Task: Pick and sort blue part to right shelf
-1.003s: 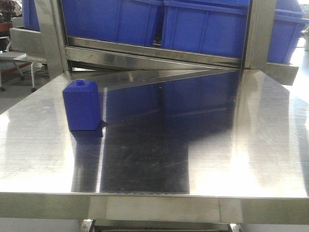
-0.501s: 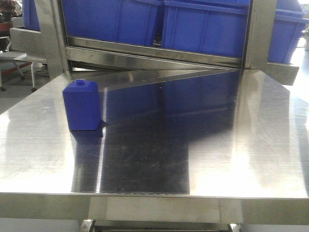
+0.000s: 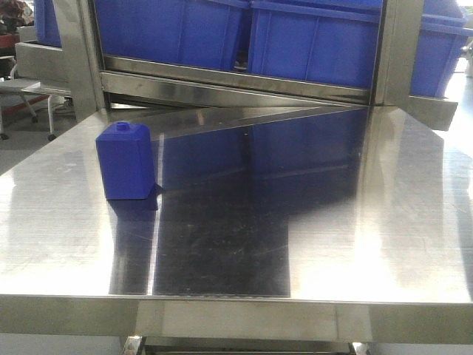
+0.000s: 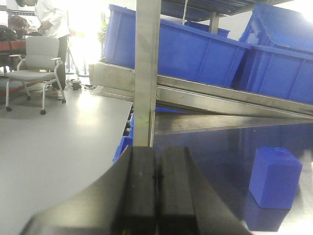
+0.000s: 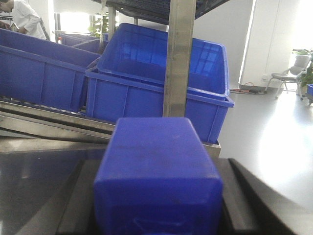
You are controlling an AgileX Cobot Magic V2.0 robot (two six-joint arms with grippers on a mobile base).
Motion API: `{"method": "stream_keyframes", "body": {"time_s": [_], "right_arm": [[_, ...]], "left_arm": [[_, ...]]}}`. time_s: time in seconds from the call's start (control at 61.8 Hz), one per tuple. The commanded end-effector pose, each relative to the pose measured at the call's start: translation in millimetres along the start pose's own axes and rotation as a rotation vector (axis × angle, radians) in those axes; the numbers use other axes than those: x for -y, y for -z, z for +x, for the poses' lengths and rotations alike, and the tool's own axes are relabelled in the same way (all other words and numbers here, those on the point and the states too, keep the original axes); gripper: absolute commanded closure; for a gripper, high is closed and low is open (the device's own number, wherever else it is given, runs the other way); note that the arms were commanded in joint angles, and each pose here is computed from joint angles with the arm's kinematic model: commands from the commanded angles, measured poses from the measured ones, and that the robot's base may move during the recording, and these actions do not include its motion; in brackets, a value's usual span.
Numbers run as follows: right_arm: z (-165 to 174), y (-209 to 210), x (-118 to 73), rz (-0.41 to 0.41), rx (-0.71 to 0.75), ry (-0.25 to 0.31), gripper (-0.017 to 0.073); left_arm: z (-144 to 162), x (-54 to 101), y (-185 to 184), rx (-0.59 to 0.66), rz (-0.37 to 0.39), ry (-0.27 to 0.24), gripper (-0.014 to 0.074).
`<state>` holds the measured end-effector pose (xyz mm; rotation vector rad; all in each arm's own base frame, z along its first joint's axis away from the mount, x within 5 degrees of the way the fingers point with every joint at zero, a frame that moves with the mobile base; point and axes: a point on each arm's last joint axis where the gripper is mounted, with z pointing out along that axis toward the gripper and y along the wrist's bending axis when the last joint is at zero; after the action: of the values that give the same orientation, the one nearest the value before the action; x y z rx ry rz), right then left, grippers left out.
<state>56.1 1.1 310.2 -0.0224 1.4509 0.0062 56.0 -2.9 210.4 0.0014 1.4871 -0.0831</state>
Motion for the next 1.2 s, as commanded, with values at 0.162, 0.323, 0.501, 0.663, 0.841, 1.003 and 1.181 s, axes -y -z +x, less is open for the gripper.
{"method": "stream_keyframes", "body": {"time_s": [0.162,0.323,0.501,0.663,0.841,1.003,1.181], "right_arm": [[-15.9,0.6,0.6,0.008,0.107,0.009,0.0145],[-15.9,0.6,0.6,0.008,0.107,0.009,0.0145],[-15.9,0.6,0.6,0.008,0.107,0.009,0.0145],[-15.9,0.6,0.6,0.008,0.107,0.009,0.0145],[-15.9,0.6,0.6,0.008,0.107,0.009,0.0145],[-15.9,0.6,0.6,0.008,0.107,0.009,0.0145],[-15.9,0.6,0.6,0.008,0.107,0.009,0.0145]], "left_arm": [[-2.4,0.0,1.8,0.092,0.007,0.015,0.047],[-2.3,0.0,1.8,0.091,0.007,0.015,0.047],[-9.2,1.0,-0.5,0.086,0.013,-0.055,0.047],[-26.8,2.1,-9.3,0.052,0.013,-0.057,0.047],[-56.4,3.8,-24.5,0.03,0.016,0.078,0.047],[-73.3,10.3,-45.3,-0.031,0.068,0.008,0.047],[-80.5,29.7,-69.4,-0.117,0.209,0.009,0.047]]}}
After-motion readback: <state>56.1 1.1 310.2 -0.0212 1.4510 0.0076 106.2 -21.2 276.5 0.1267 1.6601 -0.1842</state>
